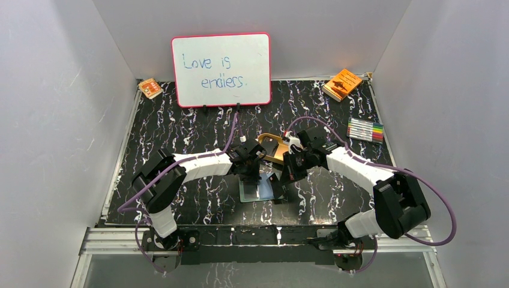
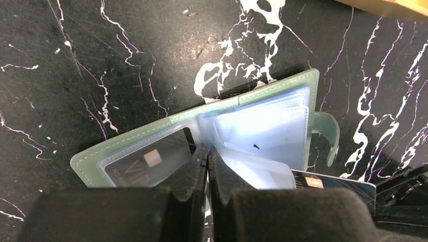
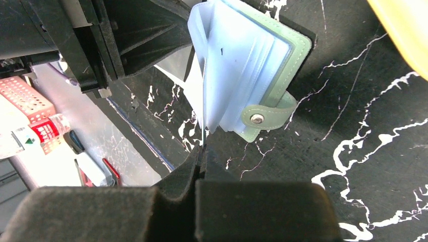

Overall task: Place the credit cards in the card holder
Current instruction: Turn over the card slot in the card holder.

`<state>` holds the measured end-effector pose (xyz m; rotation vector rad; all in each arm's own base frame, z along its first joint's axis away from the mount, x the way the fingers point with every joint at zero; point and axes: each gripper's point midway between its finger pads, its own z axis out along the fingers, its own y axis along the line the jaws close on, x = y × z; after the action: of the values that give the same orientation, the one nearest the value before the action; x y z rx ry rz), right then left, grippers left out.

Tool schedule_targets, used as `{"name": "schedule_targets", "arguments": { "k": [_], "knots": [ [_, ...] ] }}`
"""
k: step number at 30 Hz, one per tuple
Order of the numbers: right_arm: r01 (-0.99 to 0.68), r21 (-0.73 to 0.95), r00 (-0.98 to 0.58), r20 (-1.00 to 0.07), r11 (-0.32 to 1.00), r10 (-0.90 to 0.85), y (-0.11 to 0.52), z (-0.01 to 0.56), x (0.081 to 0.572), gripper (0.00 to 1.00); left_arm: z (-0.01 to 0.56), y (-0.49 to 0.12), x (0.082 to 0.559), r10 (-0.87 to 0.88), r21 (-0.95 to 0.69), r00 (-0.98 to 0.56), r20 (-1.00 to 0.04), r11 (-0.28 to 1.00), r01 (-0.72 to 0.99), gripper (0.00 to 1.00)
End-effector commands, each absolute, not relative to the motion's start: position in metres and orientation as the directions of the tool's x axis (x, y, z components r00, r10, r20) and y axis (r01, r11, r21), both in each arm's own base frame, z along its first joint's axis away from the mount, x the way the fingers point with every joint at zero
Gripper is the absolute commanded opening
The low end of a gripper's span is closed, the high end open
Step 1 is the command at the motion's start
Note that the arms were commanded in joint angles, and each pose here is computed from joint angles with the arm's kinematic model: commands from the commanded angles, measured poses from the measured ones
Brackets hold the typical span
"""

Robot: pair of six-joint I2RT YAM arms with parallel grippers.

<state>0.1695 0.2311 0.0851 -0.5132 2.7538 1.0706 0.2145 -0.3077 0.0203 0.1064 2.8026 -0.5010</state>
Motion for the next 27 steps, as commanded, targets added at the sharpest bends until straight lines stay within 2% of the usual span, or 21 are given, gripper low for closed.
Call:
{"name": "schedule_targets", "arguments": {
  "k": [1, 27],
  "knots": [
    [-0.392, 0.673, -0.92, -0.289, 0.628, -0.264, 0.243, 0.099, 0.174, 0.0, 0.021, -0.285, 0.209, 0.06, -0.232, -0.954, -0.295, 0.964, 0.133, 0.03],
    [-0.374, 0.699, -0.924, -0.227, 0.609, -0.307, 0.281, 0.079, 0.154, 0.0, 0.053, -0.278, 0.213, 0.067, -0.23, -0.931, -0.358, 0.96, 0.158, 0.09]
  ]
}}
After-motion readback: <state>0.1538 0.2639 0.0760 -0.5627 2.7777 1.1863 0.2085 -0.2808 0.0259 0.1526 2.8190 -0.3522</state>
